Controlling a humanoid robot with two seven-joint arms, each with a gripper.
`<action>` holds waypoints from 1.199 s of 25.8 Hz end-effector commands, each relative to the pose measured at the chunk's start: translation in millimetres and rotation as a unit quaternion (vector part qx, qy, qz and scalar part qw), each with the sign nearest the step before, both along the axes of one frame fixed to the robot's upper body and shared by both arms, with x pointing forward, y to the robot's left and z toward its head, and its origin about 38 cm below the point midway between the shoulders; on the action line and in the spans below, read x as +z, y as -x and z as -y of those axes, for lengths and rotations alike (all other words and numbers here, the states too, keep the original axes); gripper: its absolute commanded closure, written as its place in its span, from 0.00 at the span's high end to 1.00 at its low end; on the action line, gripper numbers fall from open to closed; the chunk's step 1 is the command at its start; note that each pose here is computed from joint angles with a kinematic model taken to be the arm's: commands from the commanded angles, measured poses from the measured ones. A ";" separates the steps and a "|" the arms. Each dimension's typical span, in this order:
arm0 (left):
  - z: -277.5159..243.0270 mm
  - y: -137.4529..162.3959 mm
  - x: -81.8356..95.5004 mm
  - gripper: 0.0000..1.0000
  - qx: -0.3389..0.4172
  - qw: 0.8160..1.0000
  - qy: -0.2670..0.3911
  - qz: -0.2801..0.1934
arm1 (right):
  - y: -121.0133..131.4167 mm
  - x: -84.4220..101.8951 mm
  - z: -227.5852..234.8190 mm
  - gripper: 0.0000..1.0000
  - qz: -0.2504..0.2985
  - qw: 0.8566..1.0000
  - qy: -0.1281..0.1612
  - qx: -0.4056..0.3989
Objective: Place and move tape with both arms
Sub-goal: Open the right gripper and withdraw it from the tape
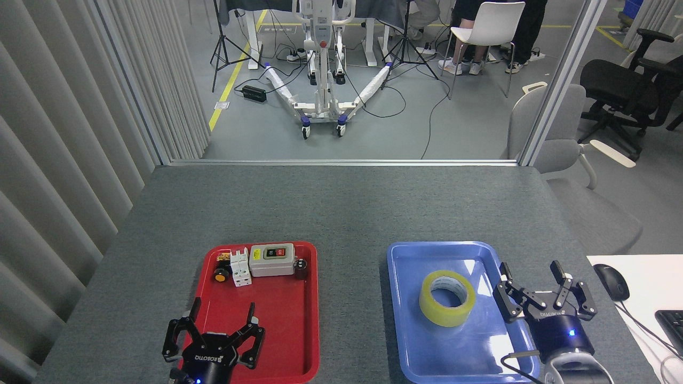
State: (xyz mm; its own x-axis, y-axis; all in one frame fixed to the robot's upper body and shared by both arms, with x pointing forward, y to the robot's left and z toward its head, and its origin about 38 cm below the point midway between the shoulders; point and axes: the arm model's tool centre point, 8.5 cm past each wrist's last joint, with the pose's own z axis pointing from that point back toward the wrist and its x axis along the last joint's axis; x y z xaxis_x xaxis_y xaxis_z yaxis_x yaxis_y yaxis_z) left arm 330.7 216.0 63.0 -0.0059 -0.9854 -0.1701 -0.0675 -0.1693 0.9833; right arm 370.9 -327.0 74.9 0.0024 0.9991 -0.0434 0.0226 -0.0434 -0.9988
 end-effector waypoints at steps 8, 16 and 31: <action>-5.5 1.4 -5.2 1.00 0.007 1.000 -0.001 -0.007 | 64.1 -23.4 7.2 0.99 -0.034 0.999 0.021 -0.002; -13.1 2.6 -4.5 1.00 0.012 0.998 0.057 -0.004 | 63.4 -17.7 17.1 0.99 -0.034 0.999 0.041 0.009; -17.5 -7.2 -10.7 1.00 0.022 0.997 0.079 -0.006 | 62.3 -17.9 19.1 0.99 -0.033 0.999 0.040 0.003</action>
State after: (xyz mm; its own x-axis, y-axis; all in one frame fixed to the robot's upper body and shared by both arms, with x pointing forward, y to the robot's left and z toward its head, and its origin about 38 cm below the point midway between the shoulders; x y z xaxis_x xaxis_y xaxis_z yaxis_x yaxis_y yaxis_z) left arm 336.8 234.0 52.9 0.0375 -0.9991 -0.0208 -0.0532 -0.0227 0.9983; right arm 308.8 -345.2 57.6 -0.0119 0.9924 -0.1227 -0.0406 -0.1231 -0.9916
